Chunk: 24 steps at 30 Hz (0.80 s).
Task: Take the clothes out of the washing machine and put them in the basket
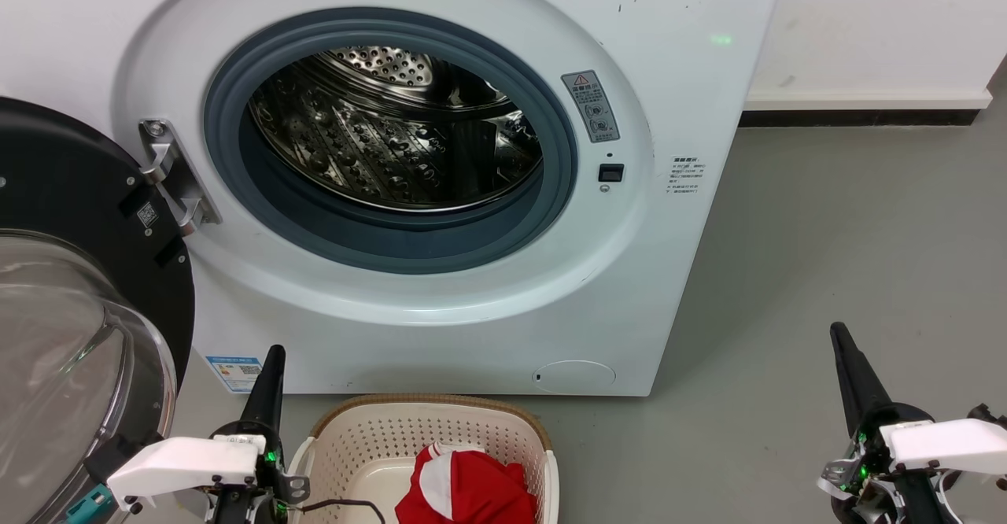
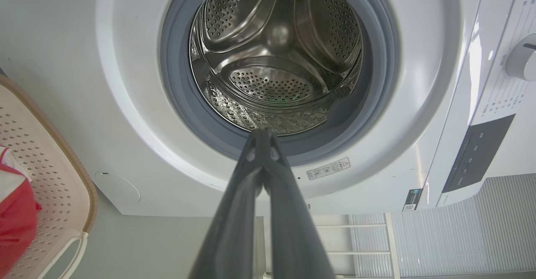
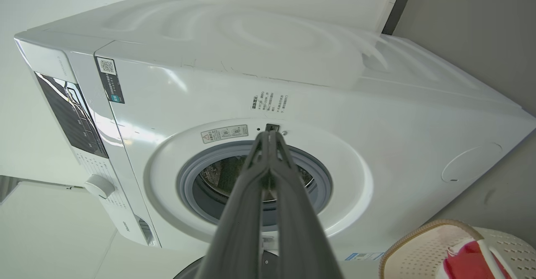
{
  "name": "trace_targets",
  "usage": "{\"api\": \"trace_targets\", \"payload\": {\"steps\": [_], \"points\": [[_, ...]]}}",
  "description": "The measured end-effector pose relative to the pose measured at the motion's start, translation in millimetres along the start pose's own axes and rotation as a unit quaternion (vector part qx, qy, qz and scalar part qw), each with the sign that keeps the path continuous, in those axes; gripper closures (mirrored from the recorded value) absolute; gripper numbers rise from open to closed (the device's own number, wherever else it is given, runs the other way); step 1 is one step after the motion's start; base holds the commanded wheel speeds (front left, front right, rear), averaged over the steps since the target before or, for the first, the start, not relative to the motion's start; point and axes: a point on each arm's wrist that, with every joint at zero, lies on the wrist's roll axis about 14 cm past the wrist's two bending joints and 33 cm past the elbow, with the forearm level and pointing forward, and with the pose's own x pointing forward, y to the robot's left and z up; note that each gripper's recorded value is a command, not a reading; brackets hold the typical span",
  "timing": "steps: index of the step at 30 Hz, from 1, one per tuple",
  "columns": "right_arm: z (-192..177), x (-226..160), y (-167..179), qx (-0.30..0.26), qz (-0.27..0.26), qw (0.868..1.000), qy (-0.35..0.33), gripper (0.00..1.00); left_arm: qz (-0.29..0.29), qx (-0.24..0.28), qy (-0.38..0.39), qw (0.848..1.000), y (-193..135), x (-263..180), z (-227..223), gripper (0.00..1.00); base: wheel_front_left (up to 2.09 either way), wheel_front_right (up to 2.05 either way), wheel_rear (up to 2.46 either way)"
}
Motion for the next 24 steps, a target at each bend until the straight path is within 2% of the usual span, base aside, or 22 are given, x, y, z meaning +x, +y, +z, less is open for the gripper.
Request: {"api": "trace_targets", "payload": {"steps": [10, 24], "points": [[0.5, 4.2, 2.1, 0.045, 0.003, 0.999, 0.003, 1.00, -0.011, -0.047, 0.002, 0.999, -4.7, 3.3, 0.6, 1.00, 0.00, 0.00, 0.00], [1.0, 7.9, 4.3, 0.087, 0.008, 0.996, 0.005, 1.00, -0.022, -0.088, 0.005, 0.996, -8.9, 6.0, 1.6, 1.00, 0.00, 0.00, 0.00]]}}
